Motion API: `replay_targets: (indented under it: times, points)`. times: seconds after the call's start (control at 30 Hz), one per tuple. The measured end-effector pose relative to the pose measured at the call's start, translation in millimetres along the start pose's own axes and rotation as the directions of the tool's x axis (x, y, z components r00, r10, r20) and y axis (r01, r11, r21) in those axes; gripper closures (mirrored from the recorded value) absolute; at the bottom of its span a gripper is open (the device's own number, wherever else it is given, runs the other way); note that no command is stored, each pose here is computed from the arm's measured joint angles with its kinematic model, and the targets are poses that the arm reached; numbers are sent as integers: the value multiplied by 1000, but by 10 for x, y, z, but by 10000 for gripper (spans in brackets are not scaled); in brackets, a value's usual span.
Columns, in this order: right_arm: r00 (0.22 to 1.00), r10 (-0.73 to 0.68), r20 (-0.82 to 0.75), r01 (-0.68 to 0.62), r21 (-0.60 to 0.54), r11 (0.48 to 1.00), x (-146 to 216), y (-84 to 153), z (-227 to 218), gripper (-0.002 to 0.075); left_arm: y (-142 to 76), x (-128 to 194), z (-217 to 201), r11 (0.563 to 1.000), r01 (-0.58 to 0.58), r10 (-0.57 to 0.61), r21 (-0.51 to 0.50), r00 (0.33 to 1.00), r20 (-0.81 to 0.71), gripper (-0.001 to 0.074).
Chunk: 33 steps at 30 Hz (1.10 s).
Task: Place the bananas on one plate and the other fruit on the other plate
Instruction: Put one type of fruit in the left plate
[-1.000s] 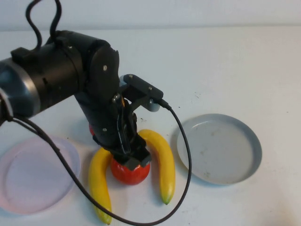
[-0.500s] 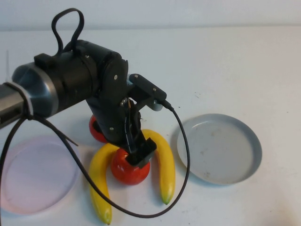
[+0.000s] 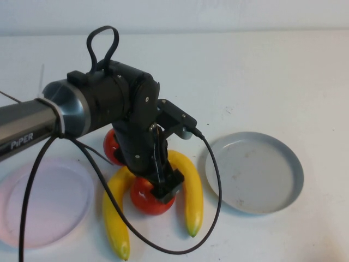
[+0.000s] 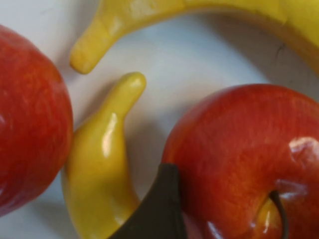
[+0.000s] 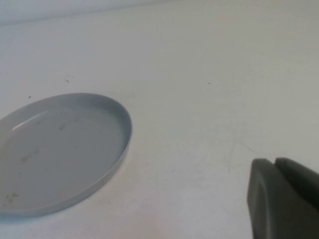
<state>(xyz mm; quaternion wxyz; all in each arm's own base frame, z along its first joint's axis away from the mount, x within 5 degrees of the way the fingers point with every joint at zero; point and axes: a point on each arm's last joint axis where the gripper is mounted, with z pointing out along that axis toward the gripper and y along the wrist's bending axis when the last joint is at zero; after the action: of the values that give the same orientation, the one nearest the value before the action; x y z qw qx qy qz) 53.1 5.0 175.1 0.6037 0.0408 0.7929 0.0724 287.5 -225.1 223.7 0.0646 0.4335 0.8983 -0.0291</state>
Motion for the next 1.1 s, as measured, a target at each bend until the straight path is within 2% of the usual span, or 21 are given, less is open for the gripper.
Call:
replay_targets:
  times: [0.27,0.4,0.63,0.77,0.93,1.1]
  points:
    - [1000,0,0,0,0,1000,0,0,0,741,3,-25,12,1000,6,-6,2,1000,7,74]
    - [1000,0,0,0,0,1000,0,0,0,741,3,-23,12,1000,29,-29,3,1000,4,150]
    - [1000,0,0,0,0,1000,0,0,0,741,-26,37,-60,996,85,-82,30,993,-89,150]
    - [1000,0,0,0,0,1000,0,0,0,741,-20,83,-311,996,88,-88,-4,995,-48,150]
    - [1000,0,0,0,0,1000,0,0,0,741,91,329,-699,983,143,-141,-112,990,28,150]
    - [1000,0,0,0,0,1000,0,0,0,741,405,778,-785,942,293,-292,-164,956,29,150]
